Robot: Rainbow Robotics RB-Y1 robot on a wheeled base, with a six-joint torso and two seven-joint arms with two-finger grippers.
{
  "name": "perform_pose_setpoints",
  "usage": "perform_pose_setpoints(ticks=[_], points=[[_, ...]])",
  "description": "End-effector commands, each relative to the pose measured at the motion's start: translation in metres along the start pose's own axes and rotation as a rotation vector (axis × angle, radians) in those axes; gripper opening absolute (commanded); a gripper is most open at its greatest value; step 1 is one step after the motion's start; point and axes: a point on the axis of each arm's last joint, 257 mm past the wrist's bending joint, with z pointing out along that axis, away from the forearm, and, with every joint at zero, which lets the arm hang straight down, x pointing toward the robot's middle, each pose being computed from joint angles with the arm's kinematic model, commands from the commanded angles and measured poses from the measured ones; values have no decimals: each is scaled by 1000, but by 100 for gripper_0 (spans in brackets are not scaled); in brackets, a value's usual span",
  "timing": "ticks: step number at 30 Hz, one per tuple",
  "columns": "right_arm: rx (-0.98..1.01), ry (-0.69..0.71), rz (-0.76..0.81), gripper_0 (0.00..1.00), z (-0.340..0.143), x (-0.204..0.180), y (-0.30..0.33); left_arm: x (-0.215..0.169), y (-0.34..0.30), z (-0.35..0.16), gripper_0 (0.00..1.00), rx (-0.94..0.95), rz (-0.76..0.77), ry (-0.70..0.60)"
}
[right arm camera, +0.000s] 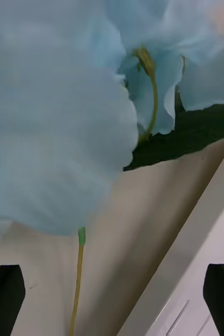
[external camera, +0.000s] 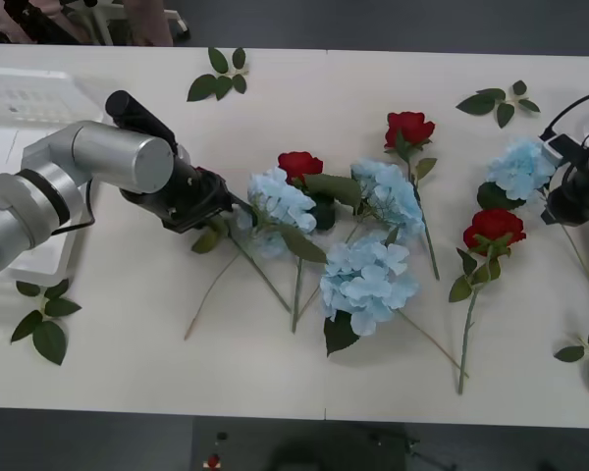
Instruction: Put the red flowers into the right box and the blue flowers into the left box
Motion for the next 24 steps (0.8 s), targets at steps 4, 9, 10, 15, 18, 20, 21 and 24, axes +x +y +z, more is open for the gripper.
perform_pose_setpoints(ticks=[4,9,10,15,18,20,21,24], points=[[-21,-52,65,100,8,-37,9,-5,-2,-6,0,-15,24,-8],[-39,-47,91,100,19,-42,24,-13,5,-22,0,-50,66,-10],[-37,-48,91,99,20,-42,24,-14,6,-25,0,-52,72,-12],[-39,-56,99,75,24,-45,29,-39,7,-48,0,-50,110,-67],[-36,-63,106,41,25,-46,28,-70,-3,-78,0,-17,162,-133],[-34,-66,116,17,25,-46,26,-94,-18,-106,0,29,199,-193],[-33,-66,124,6,25,-45,24,-105,-28,-124,0,60,225,-225],[-37,-72,152,0,24,-47,20,-126,-58,-167,0,135,351,-310]])
